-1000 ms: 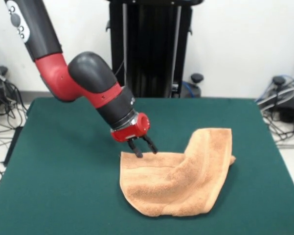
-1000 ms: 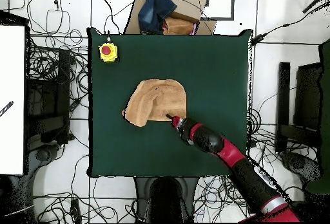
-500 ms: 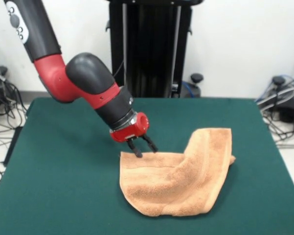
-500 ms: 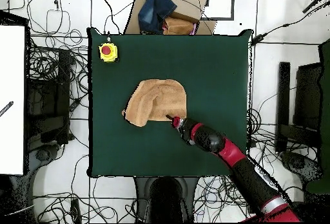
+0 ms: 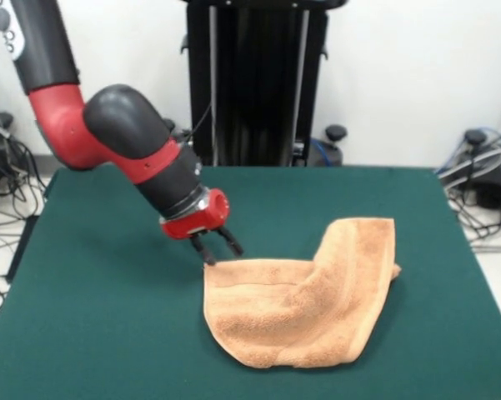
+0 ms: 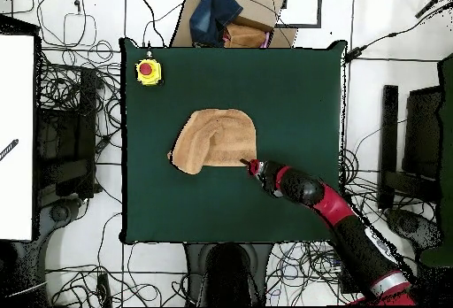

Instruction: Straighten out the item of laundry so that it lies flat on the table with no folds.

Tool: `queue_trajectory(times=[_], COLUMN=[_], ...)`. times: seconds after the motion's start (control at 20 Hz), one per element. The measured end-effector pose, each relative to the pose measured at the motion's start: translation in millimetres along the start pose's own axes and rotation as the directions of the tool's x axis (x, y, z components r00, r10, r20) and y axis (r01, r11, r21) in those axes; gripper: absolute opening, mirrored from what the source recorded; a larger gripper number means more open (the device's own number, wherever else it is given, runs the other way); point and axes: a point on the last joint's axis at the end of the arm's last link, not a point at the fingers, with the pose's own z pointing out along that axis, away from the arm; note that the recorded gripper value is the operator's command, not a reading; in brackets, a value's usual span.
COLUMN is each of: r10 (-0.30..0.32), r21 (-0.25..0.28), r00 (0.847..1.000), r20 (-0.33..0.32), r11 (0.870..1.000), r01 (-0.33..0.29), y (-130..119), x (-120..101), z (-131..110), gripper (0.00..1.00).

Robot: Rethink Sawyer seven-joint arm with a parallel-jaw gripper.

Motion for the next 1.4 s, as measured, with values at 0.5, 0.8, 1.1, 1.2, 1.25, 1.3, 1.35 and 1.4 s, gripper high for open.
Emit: queue_trajectory(times=[0.5,0.8,1.1,1.2,1.25,1.3,1.35,1.4], r10=[0.015,-0.014,-0.049,-0.049,-0.049,-0.049,-0.049,-0.049], r21=[0.065,0.056,0.041,0.04,0.04,0.04,0.04,0.04], r00=[0.999,0.999,0.999,0.999,0.999,0.999,0.999,0.999], r20=[0.033,0.028,0.008,0.008,0.008,0.008,0.008,0.008], r11=[0.998,0.998,0.998,0.998,0.998,0.998,0.998,0.998], r01=[-0.017,0.013,0.049,0.049,0.049,0.049,0.049,0.049], y=[-39,-41,-41,-41,-41,-41,-41,-41], x=[-27,-31,-35,-35,-35,-35,-35,-35], z=[-20,-17,-16,-16,-16,-16,-16,-16], gripper=[1.0,1.0,1.0,1.0,1.0,1.0,1.0,1.0])
